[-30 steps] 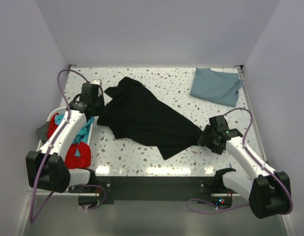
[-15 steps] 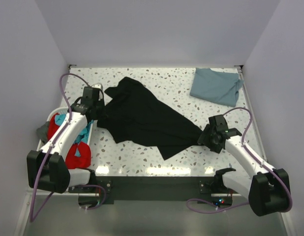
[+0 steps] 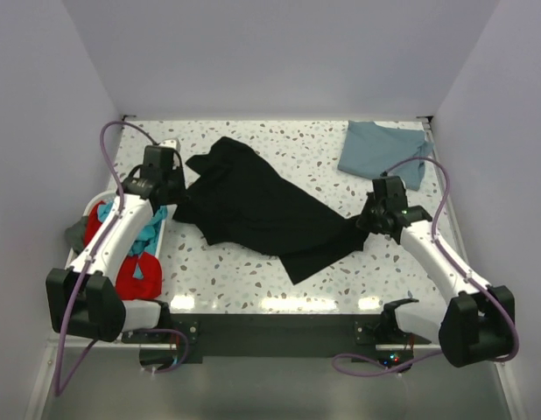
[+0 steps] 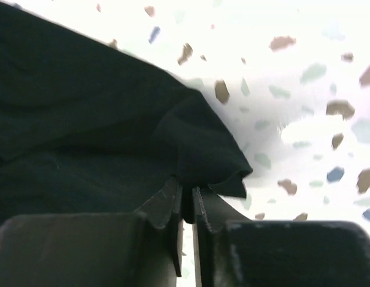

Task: Fold and stack the t-shirts
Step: Flatten the tshirt out

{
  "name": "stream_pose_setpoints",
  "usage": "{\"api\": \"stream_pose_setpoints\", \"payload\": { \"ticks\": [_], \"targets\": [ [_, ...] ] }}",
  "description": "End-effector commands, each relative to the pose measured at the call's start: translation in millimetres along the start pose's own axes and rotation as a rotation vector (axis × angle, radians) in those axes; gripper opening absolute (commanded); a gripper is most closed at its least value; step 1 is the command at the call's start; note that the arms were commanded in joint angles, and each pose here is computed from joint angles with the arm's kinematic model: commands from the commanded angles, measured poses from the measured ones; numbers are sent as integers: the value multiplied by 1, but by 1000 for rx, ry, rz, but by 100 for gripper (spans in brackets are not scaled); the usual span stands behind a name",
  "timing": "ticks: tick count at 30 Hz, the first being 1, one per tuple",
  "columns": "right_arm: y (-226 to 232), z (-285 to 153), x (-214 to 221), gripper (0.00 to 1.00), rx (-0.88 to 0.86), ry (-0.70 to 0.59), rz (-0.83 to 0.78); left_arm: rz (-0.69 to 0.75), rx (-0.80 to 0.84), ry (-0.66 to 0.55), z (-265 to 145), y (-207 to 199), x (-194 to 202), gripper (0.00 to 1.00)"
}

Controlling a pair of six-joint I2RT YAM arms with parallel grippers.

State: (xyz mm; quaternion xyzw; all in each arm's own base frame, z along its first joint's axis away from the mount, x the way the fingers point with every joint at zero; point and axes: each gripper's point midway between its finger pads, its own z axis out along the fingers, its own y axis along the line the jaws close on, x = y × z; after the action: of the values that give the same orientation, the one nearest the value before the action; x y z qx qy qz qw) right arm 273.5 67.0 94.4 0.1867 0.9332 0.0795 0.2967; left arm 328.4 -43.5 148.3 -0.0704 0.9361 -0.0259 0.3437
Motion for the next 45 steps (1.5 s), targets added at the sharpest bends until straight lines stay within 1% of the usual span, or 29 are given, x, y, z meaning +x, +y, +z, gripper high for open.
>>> {"api": "stream_pose_setpoints", "payload": {
  "ticks": [1, 3, 4, 8, 10, 14, 15, 16, 17, 18, 19, 20, 23, 24, 26, 27, 30, 34, 37, 38, 41, 42, 44, 45],
  "targets": [
    [8, 2, -27, 4, 3, -50, -74, 9, 11, -63, -3, -1, -31, 0],
    [14, 7, -32, 2, -1, -41, -86, 11, 13, -58, 2, -1, -34, 0],
    [13, 15, -30, 1, 12, -14, -90, 5, 11, -59, 4, 2, -37, 0],
    [27, 34, -46, 1, 16, 5, -88, -31, 57, -60, 13, -1, -52, 0],
    [39, 40, -59, 1, 4, 2, -79, -61, 80, -57, 20, -2, -58, 0],
    [46, 70, -63, 3, 49, 92, -81, -101, 96, -54, 36, 0, -67, 0],
    [47, 74, -65, 3, 61, 103, -84, -122, 93, -52, 39, 5, -69, 0],
    [53, 74, -76, 3, 62, 90, -84, -131, 94, -46, 43, 7, -69, 0],
    [49, 78, -73, 4, 92, 112, -91, -134, 107, -29, 49, 5, -68, 0],
    [46, 84, -73, 5, 112, 128, -91, -155, 94, -26, 52, 13, -69, 0],
    [46, 84, -74, 8, 121, 129, -95, -160, 95, -20, 53, 15, -69, 0],
    [46, 83, -77, 18, 129, 128, -96, -163, 104, -18, 54, 13, -72, 0],
    [42, 76, -79, 33, 147, 113, -87, -168, 140, -30, 47, 7, -79, 0],
    [41, 72, -80, 41, 149, 103, -85, -169, 148, -42, 45, 5, -82, 0],
    [35, 61, -76, 46, 151, 90, -82, -168, 160, -68, 38, 3, -89, 0],
    [32, 58, -75, 50, 158, 84, -82, -165, 160, -71, 37, 3, -90, 0],
    [17, 51, -58, 53, 179, 94, -85, -160, 170, -66, 34, 1, -91, 0],
    [-6, 46, -30, 54, 229, 143, -89, -159, 199, -64, 30, -4, -92, 0],
    [-13, 35, -22, 56, 230, 136, -72, -164, 221, -76, 26, -8, -96, 0],
    [-10, 26, -26, 57, 208, 100, -62, -165, 228, -80, 24, -9, -97, 0],
    [-11, 14, -17, 61, 172, 85, -40, -169, 241, -87, 21, -12, -99, 0],
    [-8, 5, -20, 63, 141, 56, -36, -170, 249, -86, 20, -13, -99, 0],
    [-9, 0, -9, 65, 115, 71, -36, -170, 256, -85, 20, -15, -98, 0],
    [-8, -7, -8, 65, 94, 56, -35, -171, 256, -88, 19, -14, -99, 0]
  ]
}}
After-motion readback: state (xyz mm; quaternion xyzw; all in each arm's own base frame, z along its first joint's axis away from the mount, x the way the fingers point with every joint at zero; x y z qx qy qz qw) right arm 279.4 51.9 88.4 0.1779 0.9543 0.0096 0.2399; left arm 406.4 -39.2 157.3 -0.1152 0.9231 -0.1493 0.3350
